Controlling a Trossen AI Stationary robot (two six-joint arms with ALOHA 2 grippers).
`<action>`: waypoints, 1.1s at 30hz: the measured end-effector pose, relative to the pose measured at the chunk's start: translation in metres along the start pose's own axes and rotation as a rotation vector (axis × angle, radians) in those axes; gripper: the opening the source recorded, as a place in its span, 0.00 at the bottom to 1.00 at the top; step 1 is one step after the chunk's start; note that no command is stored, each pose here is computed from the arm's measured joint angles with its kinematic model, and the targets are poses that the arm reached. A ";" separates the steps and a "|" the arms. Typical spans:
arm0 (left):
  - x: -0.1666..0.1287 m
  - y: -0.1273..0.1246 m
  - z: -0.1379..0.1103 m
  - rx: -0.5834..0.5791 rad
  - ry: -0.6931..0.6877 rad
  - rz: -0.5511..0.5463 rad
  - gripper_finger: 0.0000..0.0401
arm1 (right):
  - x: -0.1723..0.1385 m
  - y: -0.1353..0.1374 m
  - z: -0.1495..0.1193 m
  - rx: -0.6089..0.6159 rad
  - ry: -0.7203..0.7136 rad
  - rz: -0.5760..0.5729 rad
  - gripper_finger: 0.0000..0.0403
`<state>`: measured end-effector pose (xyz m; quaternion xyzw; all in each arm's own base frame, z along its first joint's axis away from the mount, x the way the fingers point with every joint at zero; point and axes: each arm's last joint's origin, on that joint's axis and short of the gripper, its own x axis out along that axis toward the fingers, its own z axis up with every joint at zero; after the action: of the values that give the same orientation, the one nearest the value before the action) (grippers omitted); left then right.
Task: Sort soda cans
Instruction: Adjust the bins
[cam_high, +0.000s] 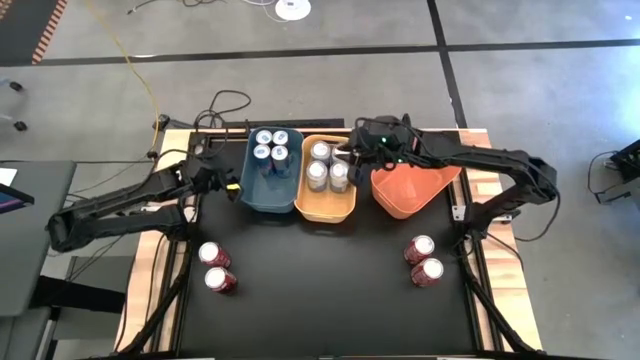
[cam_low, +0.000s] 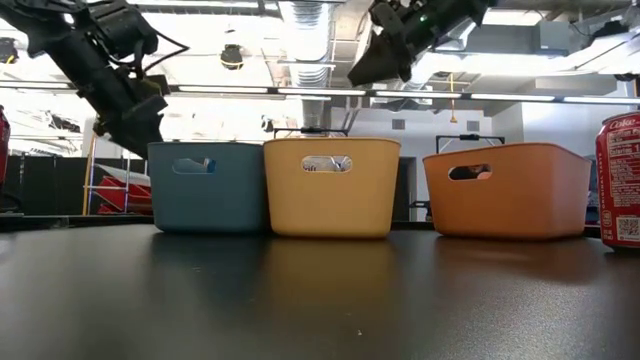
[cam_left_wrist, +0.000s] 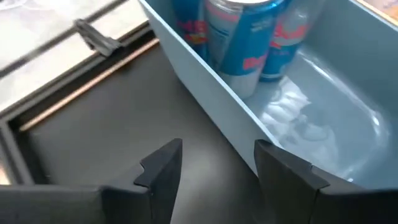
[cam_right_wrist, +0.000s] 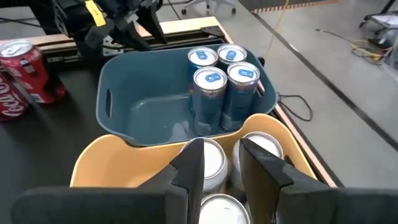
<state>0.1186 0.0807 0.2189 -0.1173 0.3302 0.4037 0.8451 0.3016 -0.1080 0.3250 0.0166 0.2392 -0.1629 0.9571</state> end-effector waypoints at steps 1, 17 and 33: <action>0.000 -0.001 0.000 0.000 0.005 -0.015 0.49 | -0.002 0.002 0.000 -0.003 0.007 -0.007 0.30; -0.009 -0.013 0.002 0.026 0.033 -0.156 0.45 | -0.009 0.051 -0.022 0.023 0.234 0.025 0.29; -0.039 -0.006 0.022 -0.029 -0.293 -0.106 0.46 | -0.017 0.131 -0.077 -0.066 0.410 0.148 0.21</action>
<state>0.1158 0.0633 0.2608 -0.0865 0.1911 0.3758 0.9027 0.2943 0.0294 0.2585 0.0356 0.4322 -0.0773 0.8978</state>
